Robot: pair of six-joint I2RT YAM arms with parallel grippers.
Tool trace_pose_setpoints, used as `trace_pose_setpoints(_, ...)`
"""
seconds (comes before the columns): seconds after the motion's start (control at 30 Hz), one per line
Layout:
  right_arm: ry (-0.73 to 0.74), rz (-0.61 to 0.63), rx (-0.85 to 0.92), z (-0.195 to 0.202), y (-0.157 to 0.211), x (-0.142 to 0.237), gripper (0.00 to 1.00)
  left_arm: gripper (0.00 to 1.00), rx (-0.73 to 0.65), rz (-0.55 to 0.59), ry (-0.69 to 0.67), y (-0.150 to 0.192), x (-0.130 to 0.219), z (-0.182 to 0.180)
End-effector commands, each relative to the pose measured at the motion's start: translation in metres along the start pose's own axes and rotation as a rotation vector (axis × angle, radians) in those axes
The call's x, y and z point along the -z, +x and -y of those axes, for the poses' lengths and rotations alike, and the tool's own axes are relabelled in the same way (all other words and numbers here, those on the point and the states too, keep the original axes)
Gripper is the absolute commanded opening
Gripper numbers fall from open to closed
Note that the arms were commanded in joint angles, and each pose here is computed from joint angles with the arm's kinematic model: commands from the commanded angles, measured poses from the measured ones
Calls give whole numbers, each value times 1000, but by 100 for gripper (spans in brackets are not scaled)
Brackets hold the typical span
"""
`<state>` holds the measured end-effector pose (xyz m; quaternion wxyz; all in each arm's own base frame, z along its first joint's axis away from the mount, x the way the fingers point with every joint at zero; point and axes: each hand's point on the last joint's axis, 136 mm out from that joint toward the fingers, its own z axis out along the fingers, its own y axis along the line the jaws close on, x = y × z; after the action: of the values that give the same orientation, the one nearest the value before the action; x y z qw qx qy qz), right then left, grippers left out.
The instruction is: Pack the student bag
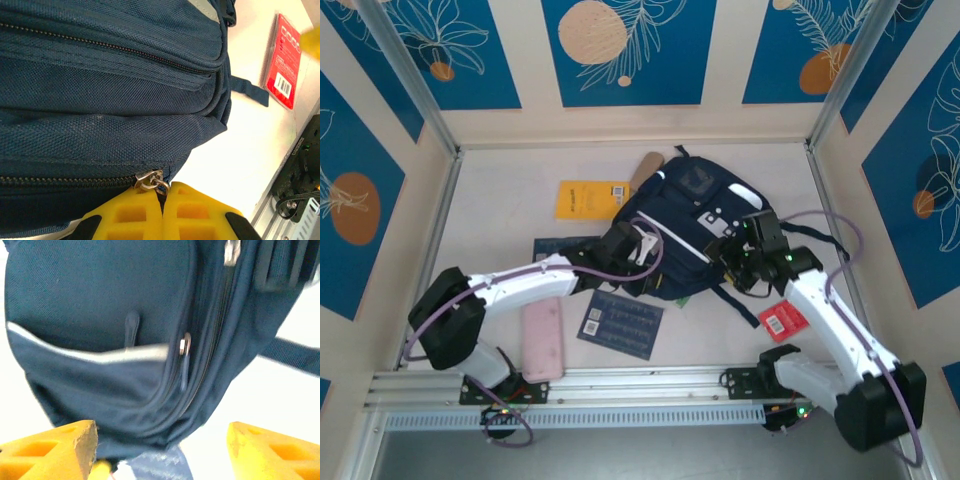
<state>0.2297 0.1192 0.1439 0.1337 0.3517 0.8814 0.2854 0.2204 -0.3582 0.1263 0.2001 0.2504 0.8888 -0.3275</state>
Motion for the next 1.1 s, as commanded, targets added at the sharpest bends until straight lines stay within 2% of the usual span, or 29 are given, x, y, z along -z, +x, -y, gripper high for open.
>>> trace_pose_setpoints(0.0, -91, -172, -187, -3, 38, -5, 73, 0, -33, 65, 87, -25, 4, 28)
trace_pose_setpoints(0.17, -153, -262, -306, -6, 64, -25, 74, 0, -34, 77, 107, -27, 8, 36)
trace_pose_setpoints(0.33, -205, -268, -327, -17, 64, -42, 75, 0, -35, 77, 120, -22, 12, 42)
trace_pose_setpoints(0.43, -232, -238, -318, -24, 58, -46, 75, 0, -38, 70, 121, -17, 12, 43)
trace_pose_setpoints(0.6, -207, -150, -324, -16, 41, -55, 67, 0, -42, 70, 134, -15, 13, 47)
trace_pose_setpoints(0.73, -162, -104, -349, -3, 28, -61, 54, 0, -51, 70, 132, -14, 14, 47)
trace_pose_setpoints(0.77, -164, -93, -343, -3, 26, -61, 48, 0, -52, 69, 131, -13, 14, 46)
trace_pose_setpoints(0.9, -135, -57, -328, -1, 21, -59, 9, 0, -54, 58, 113, -10, 13, 42)
trace_pose_setpoints(0.93, -124, -52, -325, 1, 21, -57, 3, 0, -56, 55, 105, -9, 12, 41)
trace_pose_setpoints(0.97, -115, -46, -321, 1, 20, -56, 0, 0, -60, 54, 93, -9, 12, 38)
trace_pose_setpoints(1.07, -103, -28, -313, 6, 18, -53, 0, 0, -78, 45, 50, -6, 11, 30)
